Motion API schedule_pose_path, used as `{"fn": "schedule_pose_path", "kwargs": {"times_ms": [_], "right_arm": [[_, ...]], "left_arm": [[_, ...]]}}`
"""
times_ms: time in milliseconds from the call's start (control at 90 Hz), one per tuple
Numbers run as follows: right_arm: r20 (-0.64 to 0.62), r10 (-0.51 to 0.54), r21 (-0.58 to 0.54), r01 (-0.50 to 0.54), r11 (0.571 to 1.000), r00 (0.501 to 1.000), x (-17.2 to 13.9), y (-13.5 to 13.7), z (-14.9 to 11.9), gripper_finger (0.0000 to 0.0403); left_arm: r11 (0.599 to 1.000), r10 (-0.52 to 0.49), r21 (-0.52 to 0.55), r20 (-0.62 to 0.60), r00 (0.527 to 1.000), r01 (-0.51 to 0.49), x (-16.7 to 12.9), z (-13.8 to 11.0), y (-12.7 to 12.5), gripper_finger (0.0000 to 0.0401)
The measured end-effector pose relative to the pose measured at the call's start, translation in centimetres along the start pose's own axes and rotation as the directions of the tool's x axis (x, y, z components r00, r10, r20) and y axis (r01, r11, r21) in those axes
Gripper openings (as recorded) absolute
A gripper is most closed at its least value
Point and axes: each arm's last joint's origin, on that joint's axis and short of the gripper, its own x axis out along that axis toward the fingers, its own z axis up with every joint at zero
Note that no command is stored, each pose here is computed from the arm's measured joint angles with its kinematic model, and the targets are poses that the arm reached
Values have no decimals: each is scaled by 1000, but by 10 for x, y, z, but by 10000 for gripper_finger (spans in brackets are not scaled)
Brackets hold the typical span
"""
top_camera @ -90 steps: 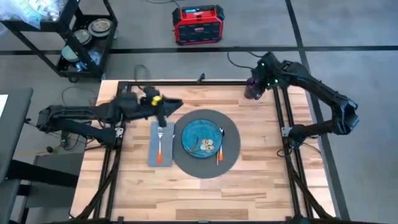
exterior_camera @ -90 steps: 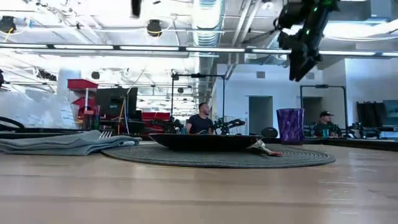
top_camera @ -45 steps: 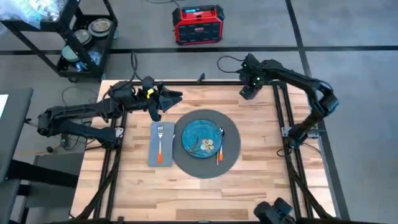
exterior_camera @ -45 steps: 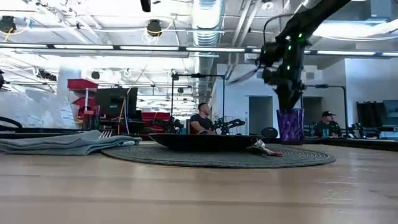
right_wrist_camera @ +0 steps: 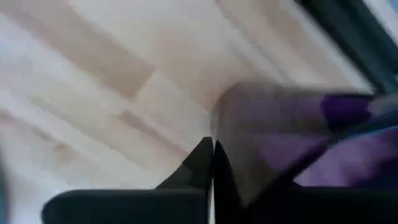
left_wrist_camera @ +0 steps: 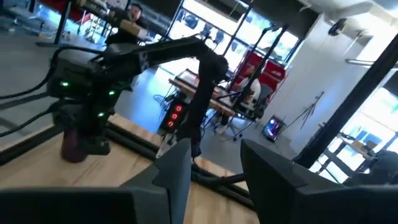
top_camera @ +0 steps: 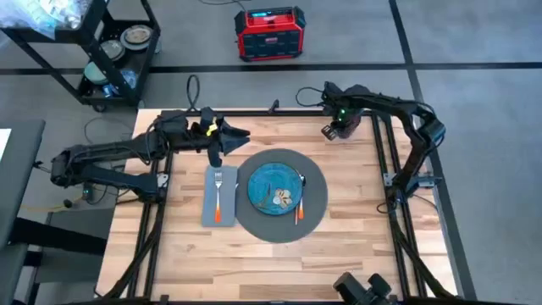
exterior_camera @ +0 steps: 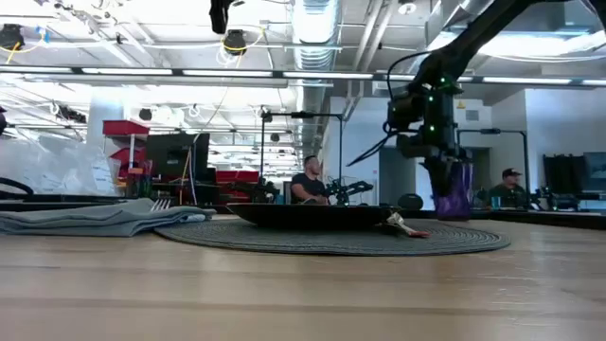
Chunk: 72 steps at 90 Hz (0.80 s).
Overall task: Set table place
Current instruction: Move the violet cup to the top right of the gray placemat
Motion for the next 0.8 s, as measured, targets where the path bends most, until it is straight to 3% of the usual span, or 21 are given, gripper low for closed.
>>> {"fn": "schedule_pose_path", "kwargs": {"times_ms": [189, 456, 800], "right_arm": [[1, 41, -47, -41, 998, 999, -19, 51, -21, 2], [-42, 42, -77, -45, 996, 998, -16, 113, -73, 1], [-16, 43, -52, -44, 998, 999, -14, 148, -110, 1]], "left_arm": [[998, 55, -9, -62, 997, -55, -2, -3, 12, 123], [996, 88, -7, -104, 991, -89, -3, -6, 16, 123], [995, 95, -12, -133, 986, -98, -4, -9, 18, 123]]}}
